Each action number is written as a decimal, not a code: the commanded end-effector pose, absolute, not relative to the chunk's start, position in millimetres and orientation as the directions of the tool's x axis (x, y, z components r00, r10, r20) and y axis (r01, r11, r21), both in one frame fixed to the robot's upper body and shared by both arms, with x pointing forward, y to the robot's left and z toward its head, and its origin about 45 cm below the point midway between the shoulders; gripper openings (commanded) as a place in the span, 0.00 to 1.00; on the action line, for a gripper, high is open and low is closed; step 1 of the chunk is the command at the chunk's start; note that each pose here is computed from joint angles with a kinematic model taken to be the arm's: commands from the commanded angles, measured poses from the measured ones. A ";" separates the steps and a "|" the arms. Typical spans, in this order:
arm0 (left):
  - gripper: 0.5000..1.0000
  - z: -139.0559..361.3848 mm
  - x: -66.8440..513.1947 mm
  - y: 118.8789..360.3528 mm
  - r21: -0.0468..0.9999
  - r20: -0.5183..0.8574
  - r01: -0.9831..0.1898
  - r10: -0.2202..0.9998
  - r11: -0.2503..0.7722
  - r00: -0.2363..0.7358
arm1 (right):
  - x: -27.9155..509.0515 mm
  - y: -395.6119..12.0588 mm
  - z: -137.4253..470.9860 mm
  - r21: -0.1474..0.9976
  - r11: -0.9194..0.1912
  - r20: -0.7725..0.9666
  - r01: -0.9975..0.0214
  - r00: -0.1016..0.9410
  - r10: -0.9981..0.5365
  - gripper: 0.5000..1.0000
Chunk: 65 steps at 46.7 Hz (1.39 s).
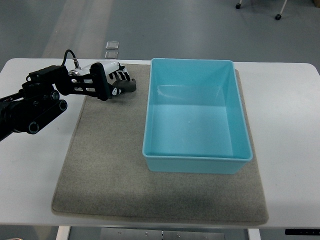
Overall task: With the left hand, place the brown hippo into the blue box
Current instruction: 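Close the left hand fingers tightly around the hippo, then lift the hippo with the left hand up off the mat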
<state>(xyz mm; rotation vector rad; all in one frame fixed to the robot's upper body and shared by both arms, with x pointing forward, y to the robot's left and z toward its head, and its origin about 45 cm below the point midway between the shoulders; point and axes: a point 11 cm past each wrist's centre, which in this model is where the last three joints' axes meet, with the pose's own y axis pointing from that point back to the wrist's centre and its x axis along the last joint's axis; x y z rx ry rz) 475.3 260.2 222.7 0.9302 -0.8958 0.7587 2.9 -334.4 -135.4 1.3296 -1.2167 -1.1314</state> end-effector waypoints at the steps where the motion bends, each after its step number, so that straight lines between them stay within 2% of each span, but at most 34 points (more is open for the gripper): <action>1: 0.11 222.6 475.2 260.8 0.340 0.888 -0.850 0.159 0.404 0.431 | 2.9 -334.4 -135.4 0.995 -0.029 -0.023 -0.095 0.068 -0.997 0.87; 9: 0.00 222.2 475.0 261.1 0.339 0.887 -0.850 0.162 0.403 0.431 | 2.9 -334.4 -135.4 0.995 -0.029 -0.023 -0.095 0.068 -0.997 0.87; 36: 0.00 233.8 478.2 262.6 0.312 0.877 -0.859 0.225 0.406 0.425 | 2.9 -334.4 -135.4 0.995 -0.029 -0.023 -0.095 0.068 -0.997 0.87; 41: 0.00 248.1 483.3 263.7 0.289 0.884 -0.867 0.235 0.407 0.405 | 2.7 -334.4 -135.4 0.995 -0.029 -0.023 -0.094 0.068 -0.997 0.87; 54: 0.00 304.2 499.8 288.4 0.202 0.919 -0.907 0.249 0.369 0.306 | 2.9 -334.4 -135.4 0.995 -0.029 -0.023 -0.095 0.068 -0.997 0.87; 57: 0.00 316.8 501.7 285.5 0.179 0.924 -0.908 0.252 0.379 0.287 | 2.9 -334.4 -135.4 0.995 -0.029 -0.023 -0.095 0.068 -0.997 0.87; 65: 0.00 344.2 502.5 258.2 0.144 0.930 -0.881 0.243 0.451 0.277 | 2.9 -334.4 -135.4 0.995 -0.029 -0.023 -0.095 0.068 -0.997 0.87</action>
